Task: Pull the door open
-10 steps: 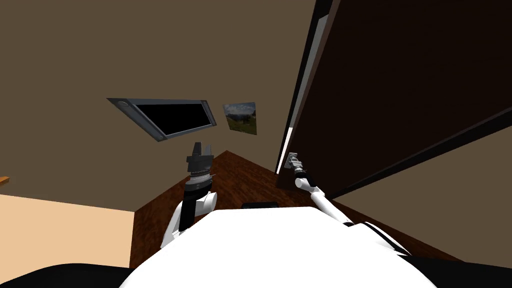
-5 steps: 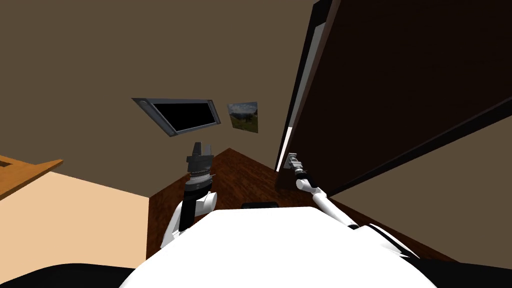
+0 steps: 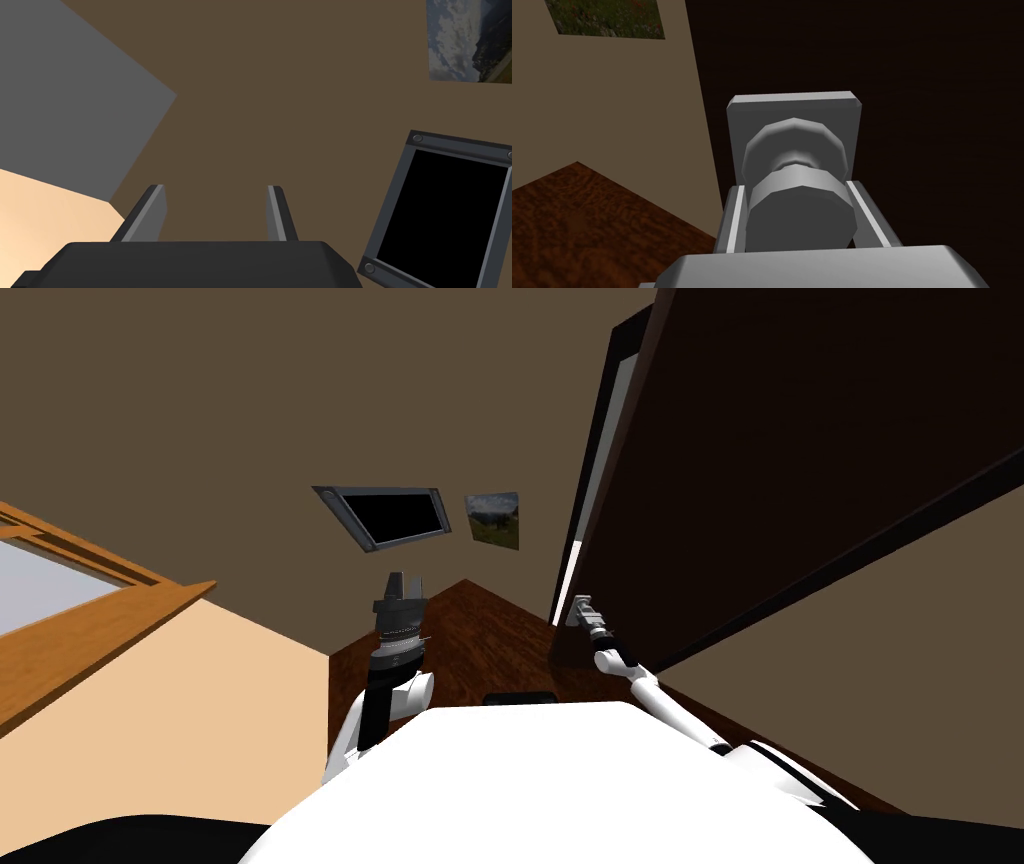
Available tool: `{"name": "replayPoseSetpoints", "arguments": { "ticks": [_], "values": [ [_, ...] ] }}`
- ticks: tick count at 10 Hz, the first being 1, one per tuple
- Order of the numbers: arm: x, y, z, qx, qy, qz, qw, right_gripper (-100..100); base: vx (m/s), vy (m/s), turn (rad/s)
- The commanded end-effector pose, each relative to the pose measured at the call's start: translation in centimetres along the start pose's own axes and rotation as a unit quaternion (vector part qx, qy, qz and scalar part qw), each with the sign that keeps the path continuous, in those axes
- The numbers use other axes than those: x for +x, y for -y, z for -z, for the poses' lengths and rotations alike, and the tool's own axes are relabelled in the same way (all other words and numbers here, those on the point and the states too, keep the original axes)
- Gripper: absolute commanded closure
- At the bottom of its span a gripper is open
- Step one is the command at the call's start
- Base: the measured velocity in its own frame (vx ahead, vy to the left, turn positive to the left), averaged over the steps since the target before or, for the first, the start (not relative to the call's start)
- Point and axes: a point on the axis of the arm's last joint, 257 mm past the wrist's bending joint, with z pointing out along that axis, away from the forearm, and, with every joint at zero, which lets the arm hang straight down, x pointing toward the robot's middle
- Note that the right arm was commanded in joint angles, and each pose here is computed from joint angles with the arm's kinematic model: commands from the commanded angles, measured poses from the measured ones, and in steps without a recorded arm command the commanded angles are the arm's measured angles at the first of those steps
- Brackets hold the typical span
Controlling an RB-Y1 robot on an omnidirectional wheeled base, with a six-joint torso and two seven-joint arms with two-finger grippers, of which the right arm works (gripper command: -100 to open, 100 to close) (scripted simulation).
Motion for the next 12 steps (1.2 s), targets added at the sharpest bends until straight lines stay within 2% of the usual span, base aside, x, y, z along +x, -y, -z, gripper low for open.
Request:
{"name": "replayPoseSetpoints", "arguments": {
  "ticks": [1, 2, 3, 11, 12],
  "values": [
    [0.3, 0.4, 0.27, 0.01, -0.003, -0.002, 0.9999, 100, -0.228, -0.083, 0.101],
    [0.0, 0.3, 0.18, 0.007, 0.0, 0.0, 1.0, 100, -0.101, -0.03, 0.036],
    [-0.2, 0.6, 0.66, 0.017, 0.002, -0.001, 0.9998, 100, -0.171, -0.042, 0.103],
    [0.3, 1.7, 2.33, 0.059, -0.003, -0.001, 0.9982, 100, -0.198, -0.084, 0.108],
    [-0.1, 1.6, 2.3, 0.056, 0.001, 0.0, 0.9985, 100, -0.074, -0.036, 0.031]
  ]
}}
